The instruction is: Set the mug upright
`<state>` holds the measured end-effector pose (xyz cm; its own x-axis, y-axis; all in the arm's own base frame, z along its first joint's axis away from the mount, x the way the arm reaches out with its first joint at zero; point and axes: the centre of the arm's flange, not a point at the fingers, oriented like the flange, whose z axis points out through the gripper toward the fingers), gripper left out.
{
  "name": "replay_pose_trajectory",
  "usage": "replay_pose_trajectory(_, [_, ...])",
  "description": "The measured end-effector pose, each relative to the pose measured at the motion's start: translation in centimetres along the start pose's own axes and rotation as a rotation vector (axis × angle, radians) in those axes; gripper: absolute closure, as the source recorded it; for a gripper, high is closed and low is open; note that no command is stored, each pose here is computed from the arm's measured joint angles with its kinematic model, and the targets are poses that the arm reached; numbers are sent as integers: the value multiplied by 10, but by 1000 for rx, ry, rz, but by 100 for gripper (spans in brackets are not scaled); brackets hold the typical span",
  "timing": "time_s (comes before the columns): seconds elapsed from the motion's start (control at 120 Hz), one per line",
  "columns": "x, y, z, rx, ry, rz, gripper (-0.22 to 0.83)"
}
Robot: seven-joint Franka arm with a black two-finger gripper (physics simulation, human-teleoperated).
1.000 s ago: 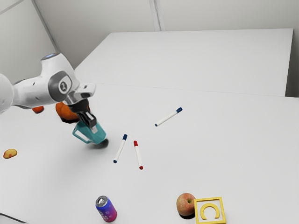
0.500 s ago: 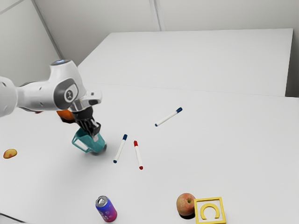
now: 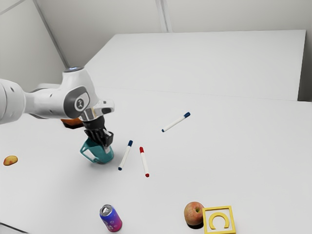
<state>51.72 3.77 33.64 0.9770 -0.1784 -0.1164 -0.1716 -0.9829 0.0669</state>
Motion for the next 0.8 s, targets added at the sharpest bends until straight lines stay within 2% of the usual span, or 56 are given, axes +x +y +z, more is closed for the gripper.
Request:
replay_pose_trajectory(0.125, [-1,1,0,2,1,-18,46])
replay_pose_trajectory(0.25, [-2,7,-14,21,22,-23,33])
replay_pose_trajectory(0.533, [-7,30,-68,88,85,-20,20])
replay_pose_trajectory(0.6, [1,31,-91,88,108,-25,15])
replay_pose_trajectory(0.692, [25,29,-150,82,184,-28,10])
replay_pose_trajectory(0.8, [30,33,-202,90,231,-31,6])
